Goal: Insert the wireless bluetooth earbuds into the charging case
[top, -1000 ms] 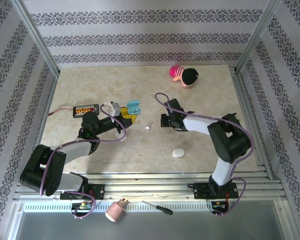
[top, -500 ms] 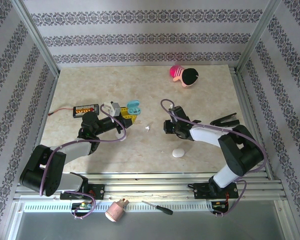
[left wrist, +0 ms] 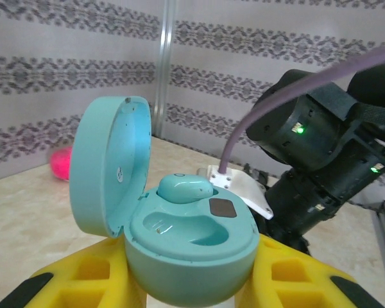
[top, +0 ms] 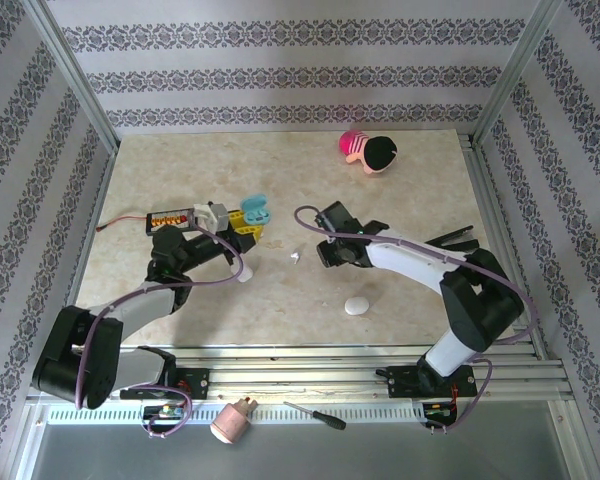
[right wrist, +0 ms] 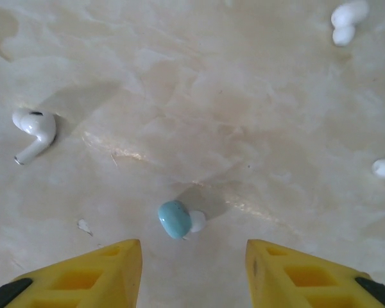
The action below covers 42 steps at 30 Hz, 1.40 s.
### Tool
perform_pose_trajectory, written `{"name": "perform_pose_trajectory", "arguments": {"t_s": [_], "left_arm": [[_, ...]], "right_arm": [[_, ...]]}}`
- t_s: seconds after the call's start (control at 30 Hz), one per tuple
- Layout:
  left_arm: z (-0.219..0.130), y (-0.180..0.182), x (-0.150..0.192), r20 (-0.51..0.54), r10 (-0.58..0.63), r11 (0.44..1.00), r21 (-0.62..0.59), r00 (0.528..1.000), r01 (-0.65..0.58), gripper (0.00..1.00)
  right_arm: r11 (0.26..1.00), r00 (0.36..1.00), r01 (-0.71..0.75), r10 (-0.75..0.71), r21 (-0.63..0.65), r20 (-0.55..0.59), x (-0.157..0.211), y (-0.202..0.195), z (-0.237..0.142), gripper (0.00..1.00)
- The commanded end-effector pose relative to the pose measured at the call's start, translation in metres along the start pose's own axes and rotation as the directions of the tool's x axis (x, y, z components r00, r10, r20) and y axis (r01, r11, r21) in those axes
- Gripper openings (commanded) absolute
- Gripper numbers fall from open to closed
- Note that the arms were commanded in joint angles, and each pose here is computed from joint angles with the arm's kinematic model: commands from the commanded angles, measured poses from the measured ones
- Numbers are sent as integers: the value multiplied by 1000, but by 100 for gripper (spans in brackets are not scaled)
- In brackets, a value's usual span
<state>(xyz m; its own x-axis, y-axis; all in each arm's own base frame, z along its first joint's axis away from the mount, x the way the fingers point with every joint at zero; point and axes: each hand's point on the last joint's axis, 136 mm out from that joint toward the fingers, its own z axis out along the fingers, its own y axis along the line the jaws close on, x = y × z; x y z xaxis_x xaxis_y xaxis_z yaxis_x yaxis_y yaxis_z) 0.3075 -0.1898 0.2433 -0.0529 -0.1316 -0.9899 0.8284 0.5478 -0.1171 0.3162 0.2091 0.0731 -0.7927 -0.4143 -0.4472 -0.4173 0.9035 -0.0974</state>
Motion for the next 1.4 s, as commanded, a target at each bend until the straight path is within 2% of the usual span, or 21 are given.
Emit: {"name": "perform_pose_trajectory", "arguments": {"t_s": [0.0,0.17,0.3,0.77,1.1,1.37], "left_arm": [[-12,11,-4,11,-6,998,-61,1000,7,27],[-23,21,-10,4,16,992,-122,1000,-15,27],[-26,22,-12,-6,33,990,-140,999,-33,27],[-27,22,-10,-21,38,990,-138,999,-40,27],[-27,23,-8,-27,38,989,-140,999,-42,27],[-26,23,-8,-27,39,990,-137,999,-43,27]], "right_arm": [[961,961,230,-200,153,-189,27,-17,-3,46],[915,925,344,-292,209,-243,21,-10,3,44],[888,899,402,-337,221,-280,18,-3,14,39],[859,866,467,-396,211,-306,6,12,42,29],[848,850,492,-418,199,-321,8,15,43,28],[847,851,493,-423,196,-312,9,18,35,32]]}}
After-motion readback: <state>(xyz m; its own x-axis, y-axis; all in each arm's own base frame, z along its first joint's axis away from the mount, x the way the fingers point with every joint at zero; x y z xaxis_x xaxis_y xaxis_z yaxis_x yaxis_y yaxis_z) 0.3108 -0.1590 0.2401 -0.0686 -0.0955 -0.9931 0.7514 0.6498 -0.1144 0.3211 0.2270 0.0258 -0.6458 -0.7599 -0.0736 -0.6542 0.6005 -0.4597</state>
